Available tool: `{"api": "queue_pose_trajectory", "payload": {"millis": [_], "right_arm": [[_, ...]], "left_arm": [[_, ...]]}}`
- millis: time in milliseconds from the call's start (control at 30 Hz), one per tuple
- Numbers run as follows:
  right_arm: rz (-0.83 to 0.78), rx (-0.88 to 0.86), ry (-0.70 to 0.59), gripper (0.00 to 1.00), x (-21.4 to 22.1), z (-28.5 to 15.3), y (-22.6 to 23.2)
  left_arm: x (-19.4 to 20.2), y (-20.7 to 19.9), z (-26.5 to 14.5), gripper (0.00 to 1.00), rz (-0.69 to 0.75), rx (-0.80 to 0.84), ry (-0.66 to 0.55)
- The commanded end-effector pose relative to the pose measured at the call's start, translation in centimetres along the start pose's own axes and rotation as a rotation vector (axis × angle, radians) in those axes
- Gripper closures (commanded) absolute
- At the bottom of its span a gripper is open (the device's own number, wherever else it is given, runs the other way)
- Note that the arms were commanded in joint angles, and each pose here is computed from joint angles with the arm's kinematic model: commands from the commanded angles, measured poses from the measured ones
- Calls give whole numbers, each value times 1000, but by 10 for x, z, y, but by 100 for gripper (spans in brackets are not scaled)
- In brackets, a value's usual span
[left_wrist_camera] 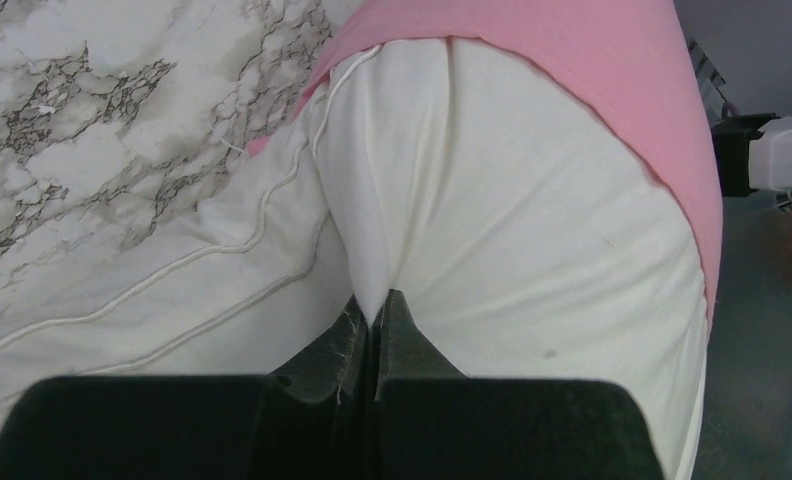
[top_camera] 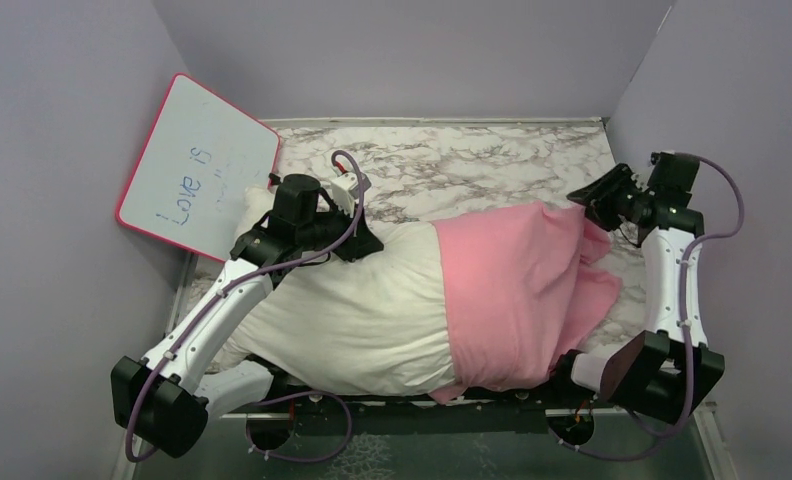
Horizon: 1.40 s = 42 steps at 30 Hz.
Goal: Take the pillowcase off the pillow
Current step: Remove the pillow from the pillowcase.
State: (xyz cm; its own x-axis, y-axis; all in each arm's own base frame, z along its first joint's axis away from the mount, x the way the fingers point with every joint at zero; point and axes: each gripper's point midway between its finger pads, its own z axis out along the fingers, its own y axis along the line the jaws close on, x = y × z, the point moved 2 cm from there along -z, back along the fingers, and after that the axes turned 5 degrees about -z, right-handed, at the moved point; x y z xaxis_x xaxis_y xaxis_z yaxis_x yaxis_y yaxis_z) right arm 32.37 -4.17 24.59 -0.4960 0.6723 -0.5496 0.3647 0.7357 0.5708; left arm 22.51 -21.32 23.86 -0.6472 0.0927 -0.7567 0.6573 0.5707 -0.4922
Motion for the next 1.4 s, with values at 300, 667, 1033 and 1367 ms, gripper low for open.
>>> {"api": "queue_pose_trajectory", "payload": {"millis": [300, 667, 1033, 1367], "right_arm": [[-50, -362, 214, 21, 64, -28, 47], [34, -232, 319, 23, 95, 26, 57], [-30, 50, -18, 100, 39, 19, 27], [-157, 269, -258, 99, -37, -3, 21]], "left_arm": [[14, 1, -6, 100, -102, -30, 54], [16, -3, -9, 100, -121, -19, 40], [19, 0, -11, 100, -121, -40, 33], [24, 4, -13, 100, -108, -67, 43]]}}
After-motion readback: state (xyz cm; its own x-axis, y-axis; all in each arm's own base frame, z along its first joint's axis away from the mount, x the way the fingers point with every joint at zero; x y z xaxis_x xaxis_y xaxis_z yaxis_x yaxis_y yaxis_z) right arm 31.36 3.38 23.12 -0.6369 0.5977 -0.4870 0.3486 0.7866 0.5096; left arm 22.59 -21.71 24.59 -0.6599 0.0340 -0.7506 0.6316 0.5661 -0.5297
